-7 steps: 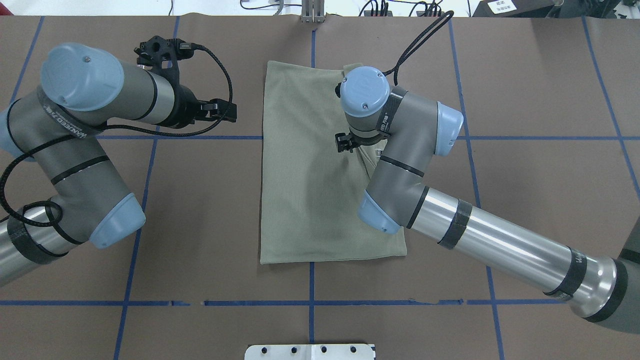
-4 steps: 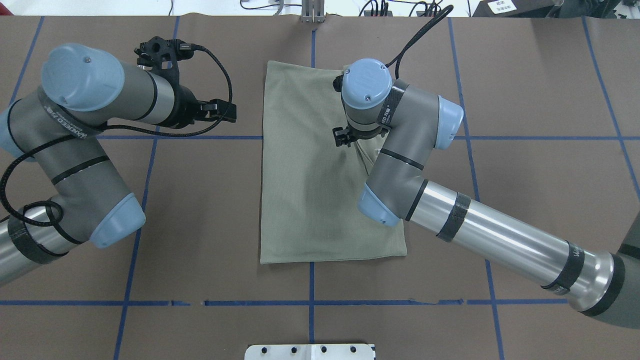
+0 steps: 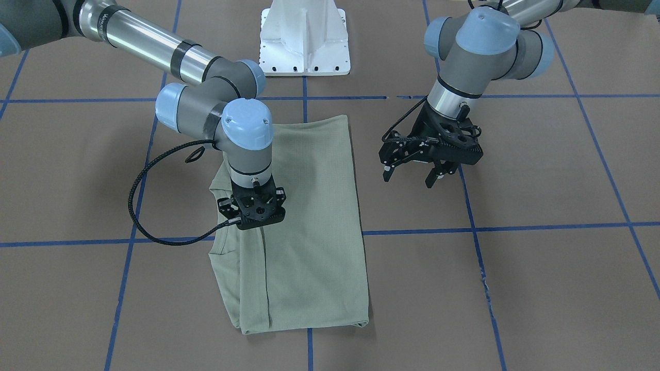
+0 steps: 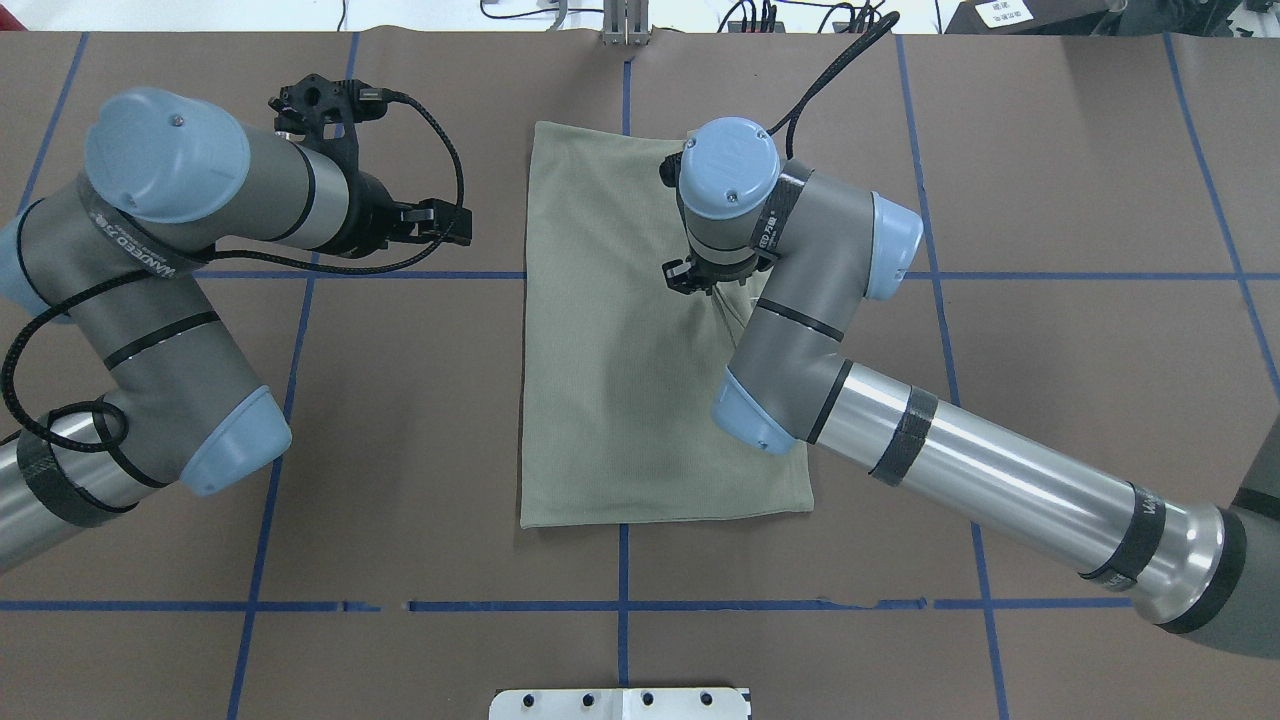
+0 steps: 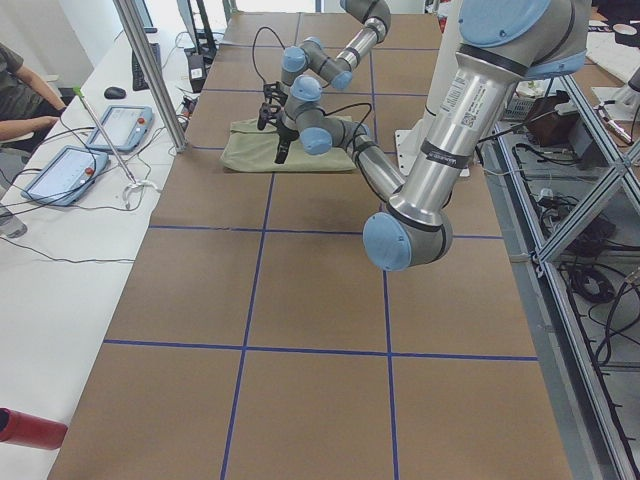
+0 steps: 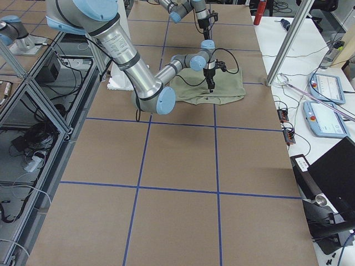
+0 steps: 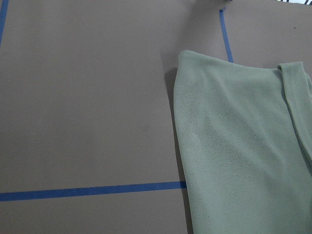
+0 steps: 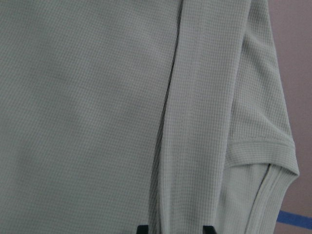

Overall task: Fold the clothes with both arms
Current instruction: 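Hold the right gripper on the shirt's folded edge, then lift it slightly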

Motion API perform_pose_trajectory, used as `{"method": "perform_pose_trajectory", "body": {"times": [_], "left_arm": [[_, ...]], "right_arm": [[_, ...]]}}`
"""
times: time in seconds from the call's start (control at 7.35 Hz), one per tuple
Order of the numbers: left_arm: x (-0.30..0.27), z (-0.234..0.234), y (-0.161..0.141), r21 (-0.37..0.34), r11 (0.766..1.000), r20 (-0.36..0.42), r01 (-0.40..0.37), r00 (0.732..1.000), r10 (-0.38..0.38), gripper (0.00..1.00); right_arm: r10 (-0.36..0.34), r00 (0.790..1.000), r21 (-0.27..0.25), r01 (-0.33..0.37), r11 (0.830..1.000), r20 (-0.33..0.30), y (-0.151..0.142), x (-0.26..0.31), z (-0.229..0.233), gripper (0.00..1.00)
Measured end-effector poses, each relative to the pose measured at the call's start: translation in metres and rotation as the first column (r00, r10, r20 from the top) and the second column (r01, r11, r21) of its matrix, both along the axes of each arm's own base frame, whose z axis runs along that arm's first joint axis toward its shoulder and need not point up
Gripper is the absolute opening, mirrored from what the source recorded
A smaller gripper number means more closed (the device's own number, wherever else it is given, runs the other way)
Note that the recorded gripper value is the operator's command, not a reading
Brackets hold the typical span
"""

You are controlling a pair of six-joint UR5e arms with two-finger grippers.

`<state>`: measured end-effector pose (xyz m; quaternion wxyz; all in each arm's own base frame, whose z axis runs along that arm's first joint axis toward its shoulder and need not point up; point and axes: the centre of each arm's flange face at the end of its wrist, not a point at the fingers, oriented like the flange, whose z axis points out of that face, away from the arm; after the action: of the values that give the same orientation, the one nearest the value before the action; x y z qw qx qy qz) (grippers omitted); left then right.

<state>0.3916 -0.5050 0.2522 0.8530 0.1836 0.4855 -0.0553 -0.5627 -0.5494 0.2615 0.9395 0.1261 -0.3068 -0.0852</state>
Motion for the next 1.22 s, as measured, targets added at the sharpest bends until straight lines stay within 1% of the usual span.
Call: {"method": "perform_pose_trajectory", "body": {"times": [0.14, 0.41, 0.68, 0.82, 0.95, 1.22], "left_arm": [[-0.0002, 0.0001, -0.0002, 0.0, 1.0, 0.0, 0.0, 1.0, 0.0, 1.0], [-0.0006, 0.0003, -0.0004, 0.0, 1.0, 0.0, 0.001, 1.0, -0.001, 1.0], [-0.0012, -0.0006, -0.0002, 0.001, 1.0, -0.001, 0.001, 1.0, -0.001, 1.0], [-0.0014, -0.001, 0.0, 0.002, 1.0, -0.002, 0.002, 1.0, -0.001, 1.0], [-0.0016, -0.0013, 0.0002, 0.002, 1.0, -0.002, 0.001, 1.0, -0.001, 1.0], [-0.0019, -0.002, 0.0005, 0.003, 1.0, -0.004, 0.002, 1.0, -0.001, 1.0]], "right_arm": [[-0.003, 1.0, -0.001, 0.003, 1.0, -0.002, 0.001, -0.0012, 0.001, 0.36], [-0.01, 1.0, -0.002, 0.01, 1.0, -0.005, 0.0034, -0.0049, 0.0029, 0.33], [-0.013, 1.0, -0.005, 0.013, 1.0, -0.011, 0.0036, -0.0078, 0.0062, 0.22], [-0.014, 1.0, -0.006, 0.014, 1.0, -0.012, 0.0035, -0.0085, 0.0068, 0.07], [-0.014, 1.0, -0.006, 0.014, 1.0, -0.012, 0.0036, -0.0088, 0.0064, 0.0], [-0.015, 1.0, 0.012, 0.015, 1.0, 0.008, 0.0027, -0.0078, 0.0067, 0.0]]}}
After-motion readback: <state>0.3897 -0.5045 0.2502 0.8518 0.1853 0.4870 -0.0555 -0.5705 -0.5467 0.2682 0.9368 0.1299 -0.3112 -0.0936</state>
